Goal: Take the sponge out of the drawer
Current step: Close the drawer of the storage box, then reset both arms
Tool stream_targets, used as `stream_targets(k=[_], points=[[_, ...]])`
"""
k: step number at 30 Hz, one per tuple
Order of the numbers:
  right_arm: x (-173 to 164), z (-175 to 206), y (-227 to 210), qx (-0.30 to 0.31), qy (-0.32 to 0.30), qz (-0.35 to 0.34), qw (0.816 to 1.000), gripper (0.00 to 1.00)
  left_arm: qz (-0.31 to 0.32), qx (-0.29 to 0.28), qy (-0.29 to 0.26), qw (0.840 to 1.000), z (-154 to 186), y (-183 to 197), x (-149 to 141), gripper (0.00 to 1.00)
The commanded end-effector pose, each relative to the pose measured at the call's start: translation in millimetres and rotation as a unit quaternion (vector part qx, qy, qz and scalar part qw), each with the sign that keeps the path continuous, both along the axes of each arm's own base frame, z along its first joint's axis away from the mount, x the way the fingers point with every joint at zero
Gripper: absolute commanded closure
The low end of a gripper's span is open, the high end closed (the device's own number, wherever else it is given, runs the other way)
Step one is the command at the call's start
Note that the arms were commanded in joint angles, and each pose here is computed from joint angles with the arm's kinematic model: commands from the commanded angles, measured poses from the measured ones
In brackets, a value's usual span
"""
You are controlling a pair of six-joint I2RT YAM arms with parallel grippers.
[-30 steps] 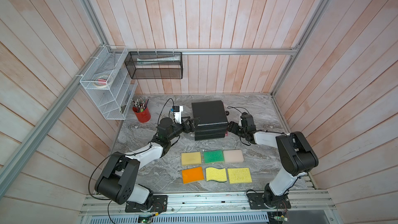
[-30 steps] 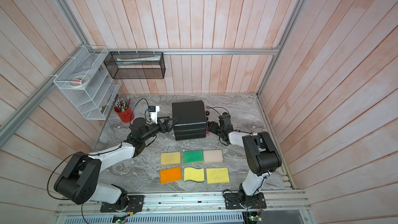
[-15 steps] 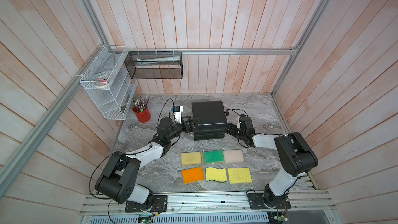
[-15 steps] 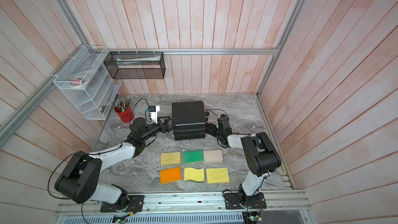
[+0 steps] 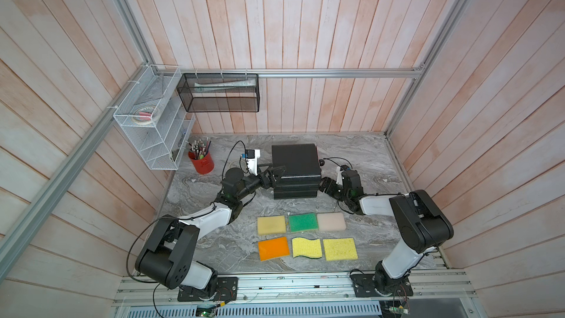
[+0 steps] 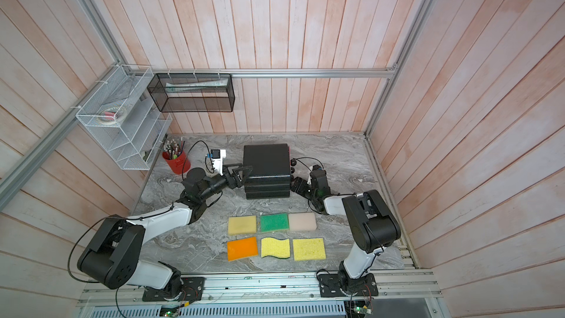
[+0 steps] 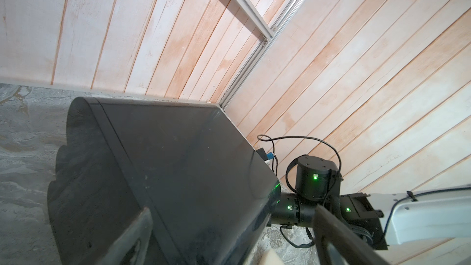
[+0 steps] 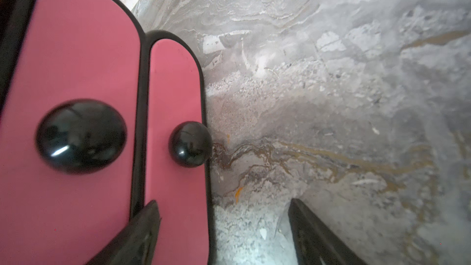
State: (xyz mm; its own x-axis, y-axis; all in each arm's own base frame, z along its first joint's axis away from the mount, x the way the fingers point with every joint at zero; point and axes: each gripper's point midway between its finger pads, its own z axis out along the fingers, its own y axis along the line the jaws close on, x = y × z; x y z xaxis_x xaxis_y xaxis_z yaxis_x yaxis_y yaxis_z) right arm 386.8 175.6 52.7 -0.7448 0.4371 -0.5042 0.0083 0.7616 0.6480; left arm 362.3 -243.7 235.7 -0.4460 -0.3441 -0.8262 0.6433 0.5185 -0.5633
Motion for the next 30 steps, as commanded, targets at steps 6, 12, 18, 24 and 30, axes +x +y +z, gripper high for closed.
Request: stream_targets(k=[6, 12, 18, 24, 30], points=[[-4.8, 32.2, -23.4, -0.045, -0.038, -0.028, 0.998, 0.19, 0.015, 0.001, -0.032, 0.999, 18.9, 17.0, -14.0, 0.0], [-10.7, 89.7, -73.5, -0.122, -0.113, -0.115, 0.979, 0.16, 0.133, 0.068, -0.049, 0.988, 30.9, 66.5, -13.0, 0.0], [-29.6, 148.5, -126.9, -0.18, -0.181, -0.207, 0.945, 0.08, 0.376, 0.18, -0.025, 0.909, 15.6, 166.7, -8.4, 0.0], [-49.8, 160.9, -170.7, -0.221, -0.191, -0.266, 0.918, 0.02, 0.52, 0.236, -0.057, 0.819, -4.4, 233.5, -37.1, 0.0], [-58.4, 142.9, -197.1, -0.233, -0.17, -0.294, 0.911, 0.02, 0.559, 0.256, -0.094, 0.783, -37.3, 259.8, -48.7, 0.0]])
